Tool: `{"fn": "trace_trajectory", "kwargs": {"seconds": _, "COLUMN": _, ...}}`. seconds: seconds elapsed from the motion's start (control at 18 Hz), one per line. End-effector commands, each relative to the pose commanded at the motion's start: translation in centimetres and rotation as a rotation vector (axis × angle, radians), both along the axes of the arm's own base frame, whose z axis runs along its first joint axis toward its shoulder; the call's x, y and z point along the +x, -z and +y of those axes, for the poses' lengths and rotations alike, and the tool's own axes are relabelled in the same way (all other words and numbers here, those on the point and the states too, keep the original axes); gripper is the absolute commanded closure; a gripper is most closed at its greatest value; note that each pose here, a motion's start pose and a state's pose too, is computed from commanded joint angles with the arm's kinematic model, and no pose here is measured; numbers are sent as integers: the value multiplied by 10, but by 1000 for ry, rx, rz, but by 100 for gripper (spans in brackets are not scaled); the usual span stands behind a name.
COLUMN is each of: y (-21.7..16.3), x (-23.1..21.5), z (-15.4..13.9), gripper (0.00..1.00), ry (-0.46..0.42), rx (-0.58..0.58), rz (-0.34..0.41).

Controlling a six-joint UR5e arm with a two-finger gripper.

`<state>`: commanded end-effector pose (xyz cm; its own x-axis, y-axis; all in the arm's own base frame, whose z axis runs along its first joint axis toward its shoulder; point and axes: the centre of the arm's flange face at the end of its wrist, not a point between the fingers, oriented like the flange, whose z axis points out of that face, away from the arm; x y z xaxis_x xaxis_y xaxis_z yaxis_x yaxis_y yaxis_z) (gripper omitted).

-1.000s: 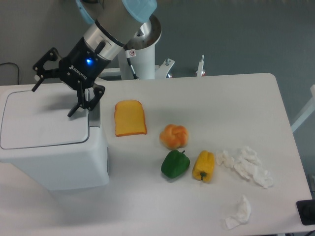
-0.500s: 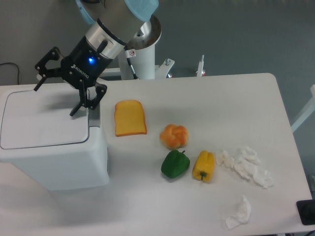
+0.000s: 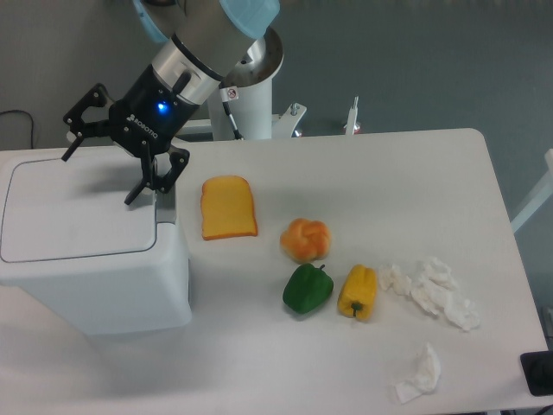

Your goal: Close the trash can

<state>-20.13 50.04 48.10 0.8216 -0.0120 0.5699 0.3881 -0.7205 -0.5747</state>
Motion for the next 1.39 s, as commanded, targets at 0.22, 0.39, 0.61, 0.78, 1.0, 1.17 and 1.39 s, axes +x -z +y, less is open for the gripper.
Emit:
{"fn": "trace_trajectory", "kwargs": {"seconds": 0.22, "y": 2, "x": 0, "z": 0, "gripper": 0, "ry": 0, "rx": -3, "rz": -3}}
{"fn": "trace_trajectory", "kwargs": {"seconds": 0.39, "y": 2, "x": 0, "z": 0, "gripper": 0, "ry": 0, "rx": -2, "rz": -2}}
{"fn": "trace_trajectory", "kwargs": {"seconds": 0.61, "y": 2, "x": -1, "z": 0, "gripper": 0, "ry": -1, "rx": -2, "rz": -1}}
{"fn": "trace_trajectory", "kwargs": {"seconds": 0.78, "y": 2, "x": -2, "z": 0, "gripper": 0, "ry": -2, "rx": -2, "rz": -1}}
{"fn": "trace_trajectory", "kwargs": {"seconds": 1.0, "y": 2, "x": -4, "z": -1, "gripper": 0, "ry": -7, "rx": -2, "rz": -1}}
{"fn": "trace_trajectory", "kwargs": {"seconds": 1.17, "y": 3, "x": -4, "z": -1, "gripper": 0, "ry": -7, "rx": -4, "rz": -3}}
{"fn": "trace_trajectory", "kwargs": {"seconds": 1.39, "y": 5, "x": -5, "z": -2, "gripper": 0, "ry": -10, "rx": -7, "rz": -7}}
